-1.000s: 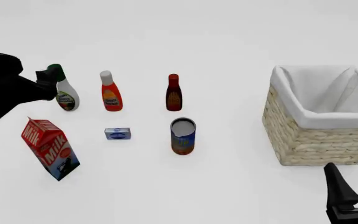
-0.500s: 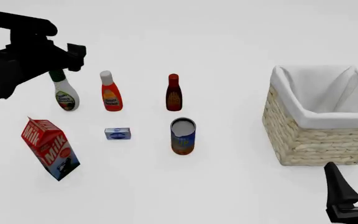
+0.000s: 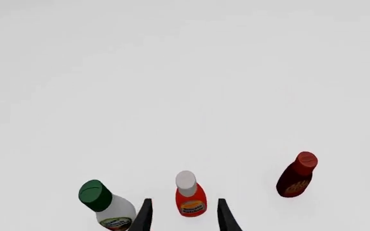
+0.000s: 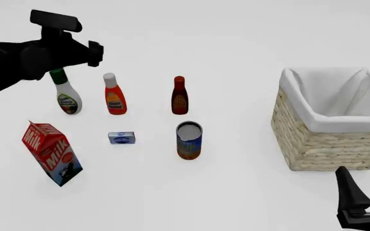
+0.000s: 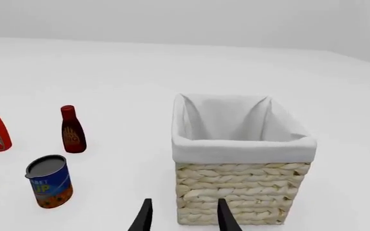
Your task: Pick the ketchup and place it in the basket.
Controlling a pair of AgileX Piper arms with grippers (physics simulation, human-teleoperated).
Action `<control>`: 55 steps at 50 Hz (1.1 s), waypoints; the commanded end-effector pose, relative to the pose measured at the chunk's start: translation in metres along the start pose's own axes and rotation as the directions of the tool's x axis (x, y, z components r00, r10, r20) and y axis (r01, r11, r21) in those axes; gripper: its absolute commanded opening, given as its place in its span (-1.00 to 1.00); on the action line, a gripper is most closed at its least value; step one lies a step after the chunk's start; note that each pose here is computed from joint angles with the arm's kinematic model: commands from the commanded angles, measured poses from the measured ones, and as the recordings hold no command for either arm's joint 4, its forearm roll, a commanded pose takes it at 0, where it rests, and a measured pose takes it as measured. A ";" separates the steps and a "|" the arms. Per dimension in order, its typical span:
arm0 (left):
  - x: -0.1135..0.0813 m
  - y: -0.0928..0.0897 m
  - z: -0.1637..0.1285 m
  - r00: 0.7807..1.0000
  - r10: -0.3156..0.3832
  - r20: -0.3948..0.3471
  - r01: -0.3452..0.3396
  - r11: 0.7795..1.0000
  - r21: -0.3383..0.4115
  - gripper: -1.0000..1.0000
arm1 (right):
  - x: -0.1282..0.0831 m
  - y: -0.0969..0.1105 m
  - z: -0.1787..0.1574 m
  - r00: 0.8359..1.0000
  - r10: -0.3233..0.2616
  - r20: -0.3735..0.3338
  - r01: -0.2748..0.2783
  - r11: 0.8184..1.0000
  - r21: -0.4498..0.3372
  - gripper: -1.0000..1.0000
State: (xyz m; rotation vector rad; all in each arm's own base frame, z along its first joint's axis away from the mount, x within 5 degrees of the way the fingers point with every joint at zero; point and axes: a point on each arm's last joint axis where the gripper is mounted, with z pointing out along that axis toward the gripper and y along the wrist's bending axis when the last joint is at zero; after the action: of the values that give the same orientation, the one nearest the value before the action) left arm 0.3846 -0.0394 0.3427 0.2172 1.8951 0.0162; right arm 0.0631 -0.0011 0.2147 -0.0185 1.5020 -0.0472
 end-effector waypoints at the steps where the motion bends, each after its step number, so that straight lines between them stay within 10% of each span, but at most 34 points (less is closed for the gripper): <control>1: 0.002 -0.003 0.024 1.000 -0.006 -0.017 0.006 1.000 0.008 1.00 | 0.000 0.000 0.000 1.000 -0.011 -0.001 0.011 1.000 0.005 1.00; 55: 0.037 -0.002 0.091 0.994 -0.076 -0.073 0.076 0.997 -0.002 1.00 | 0.002 0.001 0.008 0.999 -0.044 -0.033 0.043 0.999 -0.010 1.00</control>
State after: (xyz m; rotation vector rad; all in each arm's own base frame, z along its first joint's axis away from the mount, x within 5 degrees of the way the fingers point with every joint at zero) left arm 0.4519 -0.0452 0.2888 0.1546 1.9625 -0.0276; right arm 0.0705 -0.0008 0.2136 -0.0485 1.5315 -0.0688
